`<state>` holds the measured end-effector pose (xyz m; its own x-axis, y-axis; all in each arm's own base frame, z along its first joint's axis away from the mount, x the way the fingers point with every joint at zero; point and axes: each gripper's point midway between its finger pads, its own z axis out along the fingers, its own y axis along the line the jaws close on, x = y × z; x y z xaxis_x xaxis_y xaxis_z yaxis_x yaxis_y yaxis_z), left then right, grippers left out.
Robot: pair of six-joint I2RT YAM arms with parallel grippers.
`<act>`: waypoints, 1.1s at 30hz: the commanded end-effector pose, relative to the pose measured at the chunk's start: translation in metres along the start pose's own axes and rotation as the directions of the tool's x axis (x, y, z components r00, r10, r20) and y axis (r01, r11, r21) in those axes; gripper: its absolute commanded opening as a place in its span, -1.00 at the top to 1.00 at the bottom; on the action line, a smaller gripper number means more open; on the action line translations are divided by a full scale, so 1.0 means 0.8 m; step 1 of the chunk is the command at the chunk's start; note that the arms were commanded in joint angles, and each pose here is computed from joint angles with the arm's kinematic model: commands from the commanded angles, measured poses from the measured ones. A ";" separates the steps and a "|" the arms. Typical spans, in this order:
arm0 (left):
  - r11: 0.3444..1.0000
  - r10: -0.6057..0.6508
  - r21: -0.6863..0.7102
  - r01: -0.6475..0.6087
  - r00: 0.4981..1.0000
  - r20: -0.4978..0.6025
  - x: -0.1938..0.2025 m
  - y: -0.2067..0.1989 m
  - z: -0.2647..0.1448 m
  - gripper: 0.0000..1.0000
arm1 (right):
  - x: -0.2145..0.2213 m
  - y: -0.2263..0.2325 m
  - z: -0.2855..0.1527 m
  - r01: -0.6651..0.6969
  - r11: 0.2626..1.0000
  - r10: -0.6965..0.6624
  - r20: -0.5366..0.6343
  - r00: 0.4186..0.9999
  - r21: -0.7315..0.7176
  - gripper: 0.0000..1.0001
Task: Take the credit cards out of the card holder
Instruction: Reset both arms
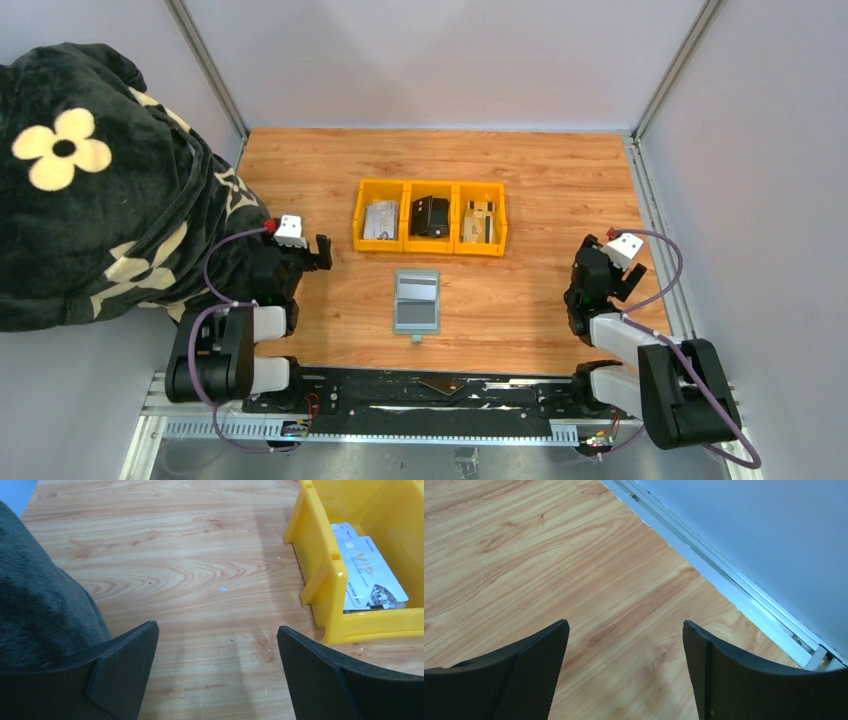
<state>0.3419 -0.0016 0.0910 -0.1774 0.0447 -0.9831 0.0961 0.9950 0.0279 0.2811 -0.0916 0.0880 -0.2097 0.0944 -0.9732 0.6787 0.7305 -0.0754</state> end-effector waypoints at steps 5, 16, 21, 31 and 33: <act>1.000 0.004 0.000 -0.004 0.993 0.119 -0.022 0.002 0.012 -1.00 | -0.013 0.034 0.014 0.044 0.989 -0.033 0.075 0.997 -0.142 -0.75; 0.998 0.017 -0.059 -0.011 0.996 0.089 -0.019 0.005 0.019 -1.00 | -0.002 0.107 0.006 0.248 0.887 -0.194 0.174 0.966 -0.389 -0.82; 0.998 0.026 -0.059 -0.021 0.997 0.076 -0.018 0.003 0.022 -1.00 | 0.006 0.103 0.021 0.215 0.894 -0.192 0.100 0.976 -0.393 -0.83; 0.998 0.025 -0.057 -0.020 0.996 0.083 -0.020 0.003 0.021 -1.00 | 0.004 0.102 0.019 0.217 0.893 -0.189 0.109 0.976 -0.395 -0.84; 0.998 0.025 -0.058 -0.020 0.996 0.083 -0.020 0.003 0.021 -1.00 | 0.004 0.102 0.019 0.216 0.893 -0.188 0.109 0.976 -0.394 -0.84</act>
<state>0.3561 -0.0049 0.0921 -0.1268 0.0446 -0.9909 0.0618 0.9974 0.0370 0.3450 -0.0383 0.0702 -0.2693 -0.1201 -0.9555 0.2738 0.9417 -0.1956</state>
